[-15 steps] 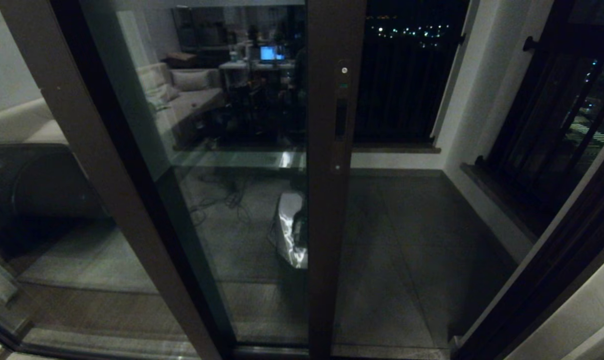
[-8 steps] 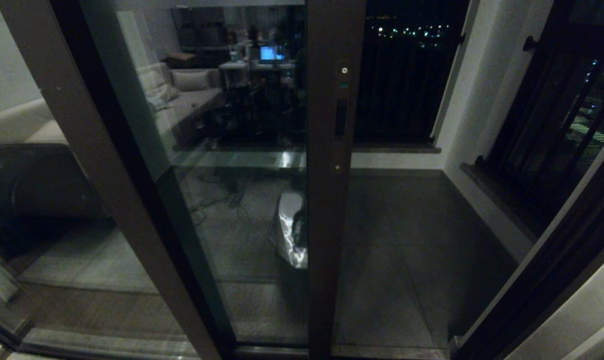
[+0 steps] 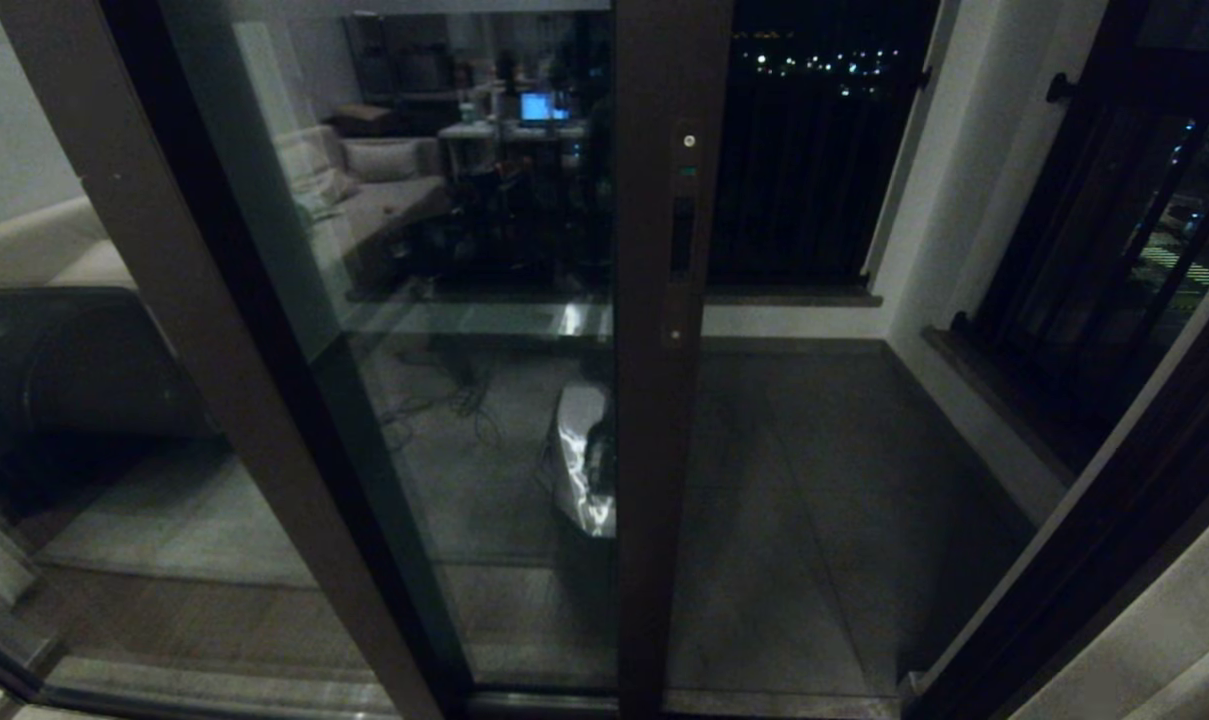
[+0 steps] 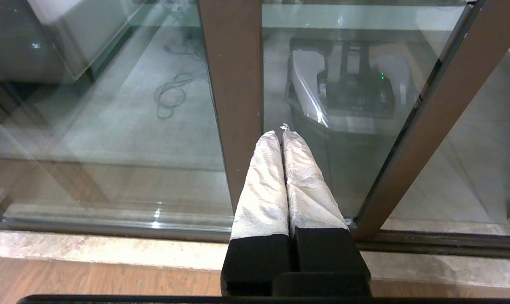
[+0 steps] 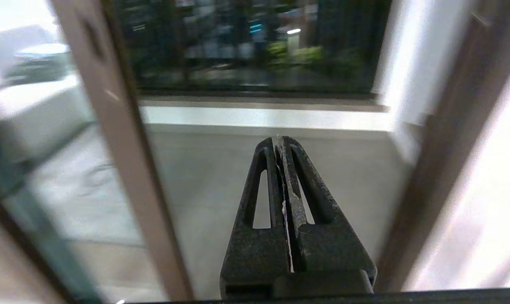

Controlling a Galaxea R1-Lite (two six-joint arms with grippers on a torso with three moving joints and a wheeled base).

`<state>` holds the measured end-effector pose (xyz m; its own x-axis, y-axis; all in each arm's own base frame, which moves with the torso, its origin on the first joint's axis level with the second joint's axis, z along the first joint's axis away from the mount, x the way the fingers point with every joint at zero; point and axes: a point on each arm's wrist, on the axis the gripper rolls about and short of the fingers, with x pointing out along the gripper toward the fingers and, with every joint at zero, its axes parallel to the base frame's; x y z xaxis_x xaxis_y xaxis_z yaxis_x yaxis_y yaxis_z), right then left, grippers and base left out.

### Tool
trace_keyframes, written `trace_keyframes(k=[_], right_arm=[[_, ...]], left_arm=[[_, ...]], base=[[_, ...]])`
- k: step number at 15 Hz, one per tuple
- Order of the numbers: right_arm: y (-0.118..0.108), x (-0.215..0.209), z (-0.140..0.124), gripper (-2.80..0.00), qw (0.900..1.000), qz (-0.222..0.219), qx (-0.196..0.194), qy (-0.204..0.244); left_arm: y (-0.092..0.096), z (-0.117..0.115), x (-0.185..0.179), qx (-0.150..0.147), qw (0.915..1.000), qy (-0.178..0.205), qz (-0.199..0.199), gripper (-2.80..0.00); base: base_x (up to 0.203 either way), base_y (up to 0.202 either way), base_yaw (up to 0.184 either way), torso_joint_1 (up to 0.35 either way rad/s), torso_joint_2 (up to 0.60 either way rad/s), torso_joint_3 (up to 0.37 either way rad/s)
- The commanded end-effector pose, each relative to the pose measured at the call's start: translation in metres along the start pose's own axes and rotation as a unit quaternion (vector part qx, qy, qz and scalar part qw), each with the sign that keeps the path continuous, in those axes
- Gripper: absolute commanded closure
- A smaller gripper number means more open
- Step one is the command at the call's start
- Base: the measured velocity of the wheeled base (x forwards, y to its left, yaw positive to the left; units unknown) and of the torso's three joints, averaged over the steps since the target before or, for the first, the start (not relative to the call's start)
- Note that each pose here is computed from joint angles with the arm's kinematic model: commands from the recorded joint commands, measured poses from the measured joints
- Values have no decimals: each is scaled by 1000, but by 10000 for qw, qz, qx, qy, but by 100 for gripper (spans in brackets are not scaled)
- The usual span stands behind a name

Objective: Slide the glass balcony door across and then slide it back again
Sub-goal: Close the slid door

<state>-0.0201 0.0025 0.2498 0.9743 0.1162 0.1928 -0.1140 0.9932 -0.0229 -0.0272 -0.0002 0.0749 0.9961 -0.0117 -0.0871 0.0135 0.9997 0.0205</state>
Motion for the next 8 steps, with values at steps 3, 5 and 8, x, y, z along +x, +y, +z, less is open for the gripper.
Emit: trace_keyframes(k=[3, 5, 8], right_arm=[[-6, 115, 52, 0, 9926, 647, 504, 892], [8, 152, 62, 0, 9822, 1281, 766, 1138], [49, 177, 62, 0, 9672, 1861, 833, 1513]], left_arm=[[0, 0, 0, 0, 10000, -5, -2, 0], [0, 0, 0, 0, 10000, 2, -3, 0], [0, 0, 0, 0, 10000, 1, -2, 0]], base=[[0, 0, 0, 0, 0, 0], [0, 0, 0, 0, 0, 0], [0, 0, 0, 0, 0, 0]])
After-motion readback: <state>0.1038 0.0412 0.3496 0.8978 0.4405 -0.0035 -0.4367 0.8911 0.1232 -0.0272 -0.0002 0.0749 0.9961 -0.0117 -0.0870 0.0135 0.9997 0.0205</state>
